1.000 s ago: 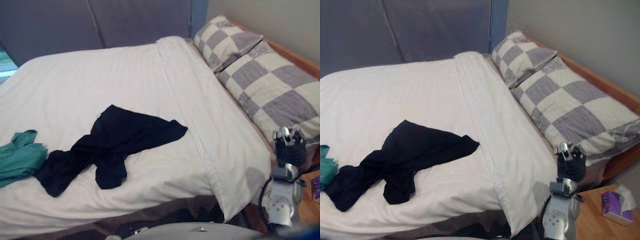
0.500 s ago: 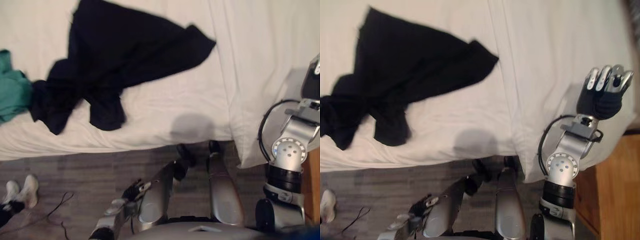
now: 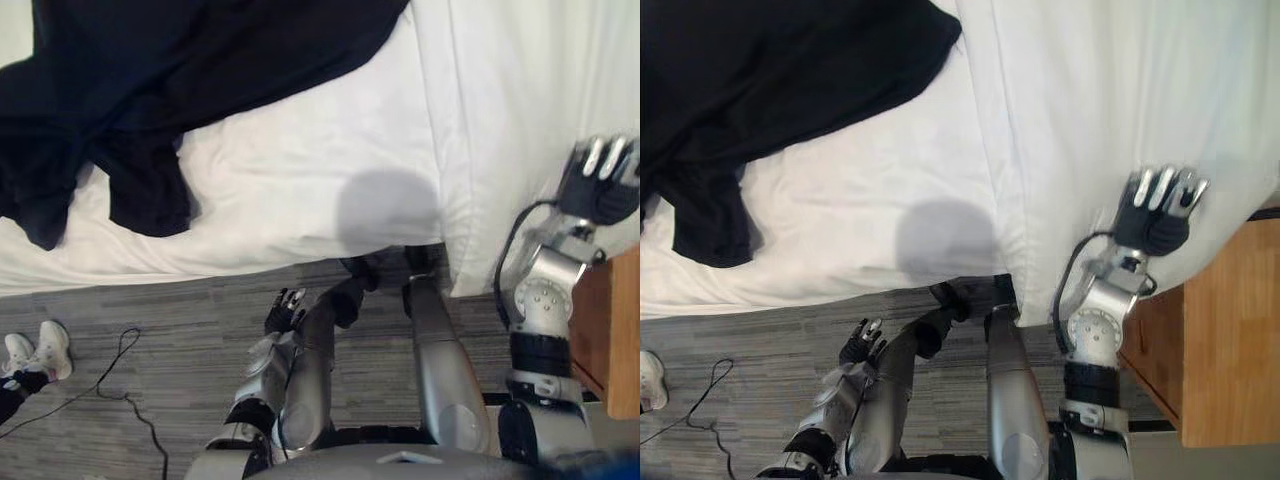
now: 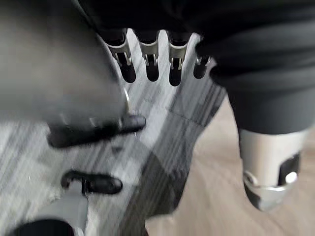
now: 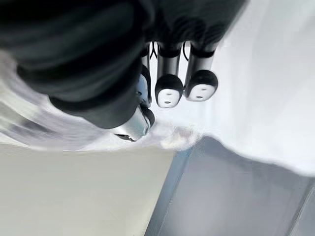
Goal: Tidy the bed and pick cloth on bed and put in laundry
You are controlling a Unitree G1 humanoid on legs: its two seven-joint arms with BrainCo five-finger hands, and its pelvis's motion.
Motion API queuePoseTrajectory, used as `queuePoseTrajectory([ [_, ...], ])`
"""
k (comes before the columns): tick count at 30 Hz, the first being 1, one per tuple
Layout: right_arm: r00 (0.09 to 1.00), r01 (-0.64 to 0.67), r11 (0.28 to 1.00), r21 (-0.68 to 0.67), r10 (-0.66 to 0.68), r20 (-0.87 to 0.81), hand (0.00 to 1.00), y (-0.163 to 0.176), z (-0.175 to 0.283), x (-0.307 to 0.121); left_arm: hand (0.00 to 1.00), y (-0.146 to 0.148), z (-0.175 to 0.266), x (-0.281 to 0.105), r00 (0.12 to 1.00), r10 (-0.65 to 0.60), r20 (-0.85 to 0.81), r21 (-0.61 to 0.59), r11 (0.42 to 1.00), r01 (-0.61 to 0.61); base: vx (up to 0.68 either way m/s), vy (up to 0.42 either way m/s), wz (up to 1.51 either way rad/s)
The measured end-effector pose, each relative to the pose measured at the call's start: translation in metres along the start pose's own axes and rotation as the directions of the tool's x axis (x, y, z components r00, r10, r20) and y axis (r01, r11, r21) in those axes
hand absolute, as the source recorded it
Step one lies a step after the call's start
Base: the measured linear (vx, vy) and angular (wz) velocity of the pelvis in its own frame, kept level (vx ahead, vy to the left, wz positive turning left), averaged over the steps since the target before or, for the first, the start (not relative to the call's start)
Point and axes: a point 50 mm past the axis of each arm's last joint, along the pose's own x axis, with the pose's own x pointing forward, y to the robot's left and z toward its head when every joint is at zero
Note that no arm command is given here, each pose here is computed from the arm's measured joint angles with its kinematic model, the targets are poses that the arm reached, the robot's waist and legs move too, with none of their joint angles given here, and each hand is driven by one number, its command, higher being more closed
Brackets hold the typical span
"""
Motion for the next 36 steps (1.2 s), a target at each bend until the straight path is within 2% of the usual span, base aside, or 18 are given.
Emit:
queuePoseTrajectory([
  [1, 0.978, 0.208, 0.977, -0.042, -0.208, 0.002, 1.0, -0.037, 0.014, -0.029, 0.0, -0.004, -0.003, 0.0, 1.0, -0.011, -0.006, -0.012, 1.0, 0.01, 0.03, 0.08, -0.26],
  [2, 0.953, 0.302, 0.952, -0.058, -0.302, 0.004, 1.0, -0.052, 0.02, -0.044, 0.0, -0.005, -0.004, 0.0, 1.0, -0.019, -0.012, -0.01, 1.0, 0.019, 0.03, 0.08, -0.22],
  [4, 0.814, 0.58, 0.811, -0.084, -0.58, 0.022, 1.0, -0.087, 0.037, -0.105, 0.0, -0.004, -0.006, 0.0, 0.999, -0.02, -0.025, -0.014, 1.0, 0.02, 0.03, 0.049, -0.23],
  [7, 0.716, 0.695, 0.713, -0.088, -0.698, 0.008, 1.0, -0.091, 0.043, -0.156, 0.0, 0.0, -0.008, -0.001, 1.0, -0.01, -0.029, -0.059, 0.998, 0.008, 0.04, 0.018, -0.31],
  [9, 0.726, 0.685, 0.721, -0.108, -0.688, 0.013, 1.0, -0.089, 0.051, -0.16, 0.0, 0.0, -0.008, -0.001, 0.999, -0.021, -0.028, -0.065, 0.998, 0.019, 0.01, 0.007, -0.22],
  [11, 0.768, 0.639, 0.761, -0.114, -0.64, 0.028, 1.0, -0.083, 0.057, -0.152, 0.0, 0.0, -0.008, -0.002, 0.999, -0.033, -0.028, -0.065, 0.997, 0.031, 0.0, 0.005, -0.14],
  [14, 0.873, 0.488, 0.859, -0.157, -0.474, 0.116, 1.0, -0.063, 0.072, -0.118, 0.0, 0.006, -0.015, -0.007, 0.998, -0.031, -0.056, -0.071, 0.997, 0.027, 0.01, 0.004, -0.08],
  [17, 0.951, 0.278, 0.919, -0.28, -0.223, 0.213, 1.0, -0.026, 0.099, -0.092, 0.0, 0.017, -0.026, -0.016, 0.994, -0.017, -0.105, -0.063, 0.998, 0.011, 0.05, 0.007, 0.04],
  [19, 0.982, 0.137, 0.913, -0.384, -0.075, 0.171, 1.0, -0.003, 0.102, -0.083, 0.0, 0.028, -0.036, -0.023, 0.988, 0.012, -0.156, -0.065, 0.998, -0.022, 0.13, 0.008, 0.09],
  [22, 0.993, -0.113, 0.859, -0.5, 0.108, -0.039, 1.0, 0.027, 0.087, -0.077, 0.0, 0.033, -0.053, -0.035, 0.965, -0.013, -0.262, -0.06, 0.998, -0.003, 0.16, 0.003, 0.12],
  [25, 0.95, -0.296, 0.841, -0.454, 0.206, -0.236, 1.0, 0.042, 0.063, -0.08, 0.0, 0.029, -0.066, -0.041, 0.943, -0.055, -0.327, -0.032, 0.998, 0.047, 0.1, -0.01, 0.27],
  [27, 0.901, -0.379, 0.856, -0.353, 0.255, -0.35, 1.0, 0.048, 0.038, -0.083, 0.0, 0.026, -0.07, -0.043, 0.939, -0.062, -0.338, -0.008, 0.998, 0.064, 0.03, -0.025, 0.39],
  [31, 0.818, -0.436, 0.885, -0.163, 0.314, -0.483, 1.0, 0.059, -0.01, -0.089, 0.0, 0.019, -0.071, -0.045, 0.933, -0.12, -0.339, 0.011, 0.991, 0.132, -0.03, -0.03, 0.33],
  [36, 0.761, -0.506, 0.861, -0.058, 0.413, -0.5, 1.0, 0.076, -0.048, -0.074, 0.0, 0.01, -0.061, -0.041, 0.936, -0.2, -0.289, 0.028, 0.976, 0.217, -0.07, 0.005, 0.25],
])
